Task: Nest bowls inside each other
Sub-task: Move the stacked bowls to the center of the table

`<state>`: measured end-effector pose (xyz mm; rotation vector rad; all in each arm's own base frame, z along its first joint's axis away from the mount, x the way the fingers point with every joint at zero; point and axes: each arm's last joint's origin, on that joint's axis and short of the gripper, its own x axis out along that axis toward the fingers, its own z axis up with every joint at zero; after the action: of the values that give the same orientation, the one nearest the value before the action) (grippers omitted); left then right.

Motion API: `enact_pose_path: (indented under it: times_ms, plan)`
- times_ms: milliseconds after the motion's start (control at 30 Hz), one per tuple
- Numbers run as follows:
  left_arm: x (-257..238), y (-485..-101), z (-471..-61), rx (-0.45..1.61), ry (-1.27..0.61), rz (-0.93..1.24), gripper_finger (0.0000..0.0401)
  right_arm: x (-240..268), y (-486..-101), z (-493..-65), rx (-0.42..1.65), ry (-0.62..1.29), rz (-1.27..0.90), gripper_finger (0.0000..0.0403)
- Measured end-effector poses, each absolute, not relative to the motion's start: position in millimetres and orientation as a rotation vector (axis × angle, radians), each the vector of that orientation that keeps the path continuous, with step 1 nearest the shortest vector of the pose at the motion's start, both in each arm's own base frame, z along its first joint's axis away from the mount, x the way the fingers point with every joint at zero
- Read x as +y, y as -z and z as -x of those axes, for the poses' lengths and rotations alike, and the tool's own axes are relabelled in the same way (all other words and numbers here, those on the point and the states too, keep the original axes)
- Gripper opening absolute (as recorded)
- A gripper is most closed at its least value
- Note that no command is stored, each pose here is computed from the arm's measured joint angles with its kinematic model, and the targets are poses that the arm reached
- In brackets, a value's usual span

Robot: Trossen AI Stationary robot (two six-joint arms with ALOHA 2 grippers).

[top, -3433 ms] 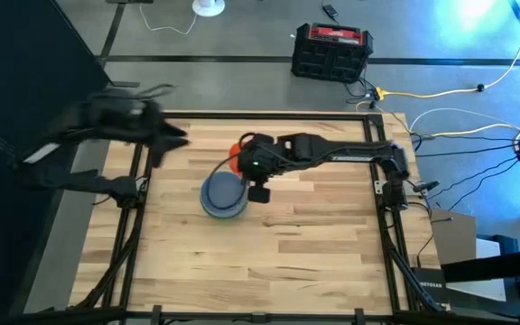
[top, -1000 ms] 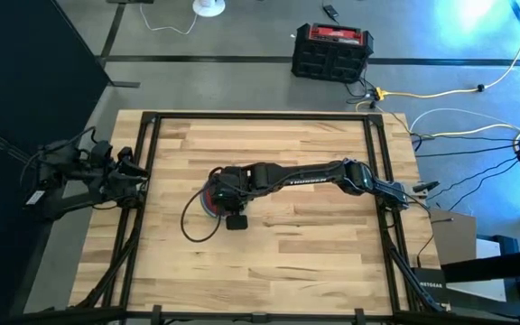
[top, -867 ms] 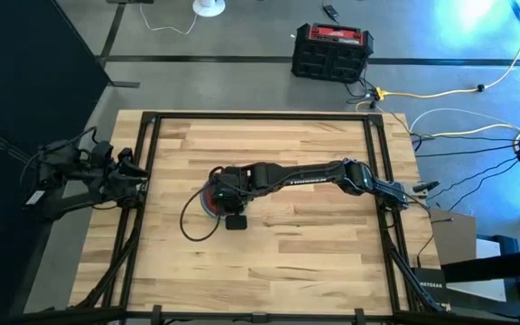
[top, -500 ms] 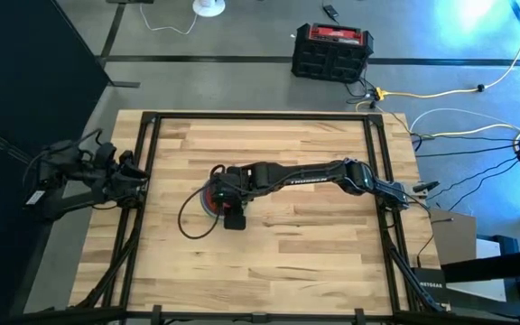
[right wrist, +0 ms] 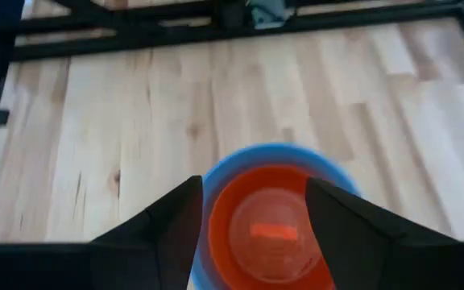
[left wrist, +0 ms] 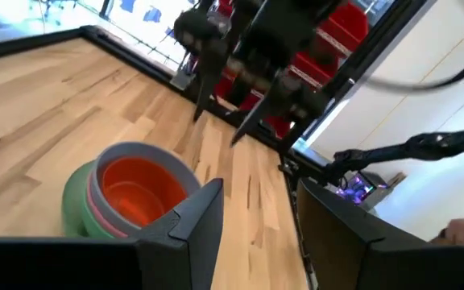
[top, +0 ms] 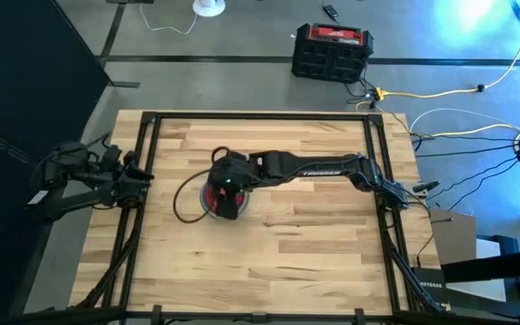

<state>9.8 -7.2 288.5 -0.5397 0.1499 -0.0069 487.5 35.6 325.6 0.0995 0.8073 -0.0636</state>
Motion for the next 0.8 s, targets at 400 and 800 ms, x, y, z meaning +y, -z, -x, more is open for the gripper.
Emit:
enact_pose_path:
  times_ms: [400,800]
  plan:
    - [-1.3,-260.1,-33.4,0.209,0.052,0.511,0.0142,12.4,-373.0,-478.6,0.572,0.126,-0.130,0.0204]
    - [-0.3,-252.2,-38.0,0.233,0.064,0.497,0.0142,5.1,-405.7,-460.5,0.441,0.116,-0.135,0.0176]
